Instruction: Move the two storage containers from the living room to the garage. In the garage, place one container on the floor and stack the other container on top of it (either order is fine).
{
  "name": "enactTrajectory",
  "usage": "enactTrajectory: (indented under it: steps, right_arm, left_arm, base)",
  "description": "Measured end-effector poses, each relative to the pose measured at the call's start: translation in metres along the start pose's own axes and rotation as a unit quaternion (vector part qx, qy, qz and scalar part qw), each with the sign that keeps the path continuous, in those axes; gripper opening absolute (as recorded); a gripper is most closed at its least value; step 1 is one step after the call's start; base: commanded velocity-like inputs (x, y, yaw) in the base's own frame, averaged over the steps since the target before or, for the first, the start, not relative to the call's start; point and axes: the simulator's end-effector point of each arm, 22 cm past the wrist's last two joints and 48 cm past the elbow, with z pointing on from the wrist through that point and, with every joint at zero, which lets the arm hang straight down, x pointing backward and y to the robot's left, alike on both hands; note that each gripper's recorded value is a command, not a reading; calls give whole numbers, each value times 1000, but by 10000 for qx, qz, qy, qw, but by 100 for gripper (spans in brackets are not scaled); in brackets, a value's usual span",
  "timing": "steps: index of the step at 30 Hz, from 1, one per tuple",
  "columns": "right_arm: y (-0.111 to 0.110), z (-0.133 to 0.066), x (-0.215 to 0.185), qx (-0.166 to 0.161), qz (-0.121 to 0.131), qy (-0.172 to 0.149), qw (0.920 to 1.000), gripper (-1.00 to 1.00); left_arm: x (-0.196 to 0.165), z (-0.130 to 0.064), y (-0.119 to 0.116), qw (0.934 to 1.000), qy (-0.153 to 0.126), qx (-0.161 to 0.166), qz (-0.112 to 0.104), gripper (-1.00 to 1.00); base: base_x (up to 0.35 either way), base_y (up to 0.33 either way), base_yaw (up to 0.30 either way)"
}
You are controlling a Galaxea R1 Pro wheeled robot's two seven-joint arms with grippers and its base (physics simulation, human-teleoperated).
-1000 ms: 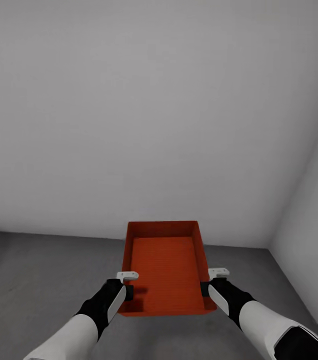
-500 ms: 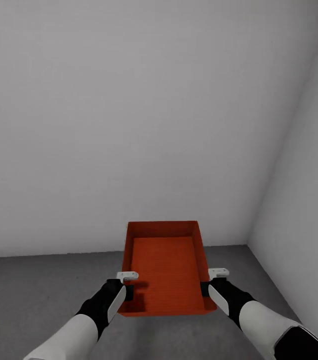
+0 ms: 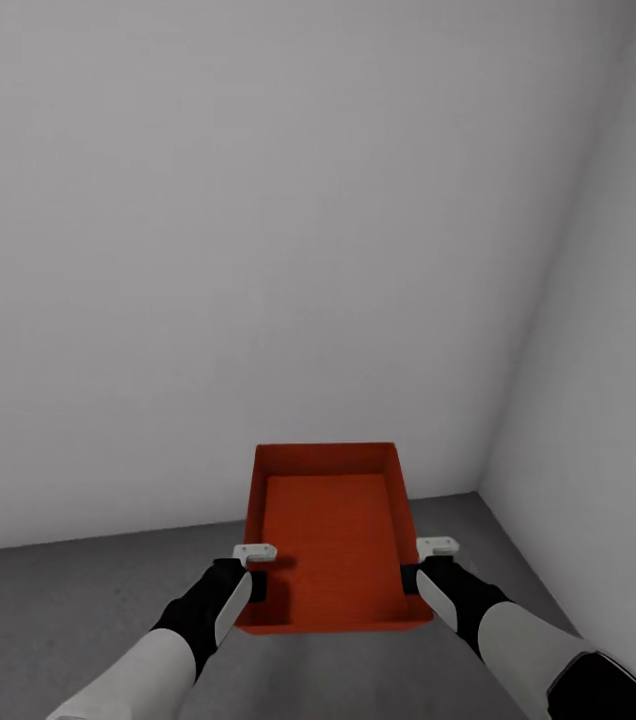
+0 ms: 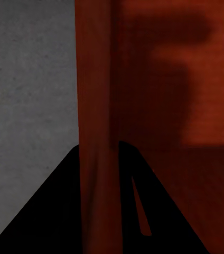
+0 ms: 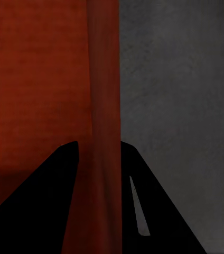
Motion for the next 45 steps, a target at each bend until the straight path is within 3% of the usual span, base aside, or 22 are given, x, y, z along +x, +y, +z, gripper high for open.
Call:
enactTrajectory:
  steps: [10, 45]
  right_arm:
    - [1, -1, -4, 7, 5, -36, 10000, -100]
    - [0, -1, -4, 2, 8, -43, 10000, -100]
  left_arm:
    - [-3, -1, 1, 10000, -35, 5, -6, -100]
    - [-4, -1, 1, 10000, -42, -1, -10, -100]
  base:
    - [199, 0, 203]
    - [6, 0, 3]
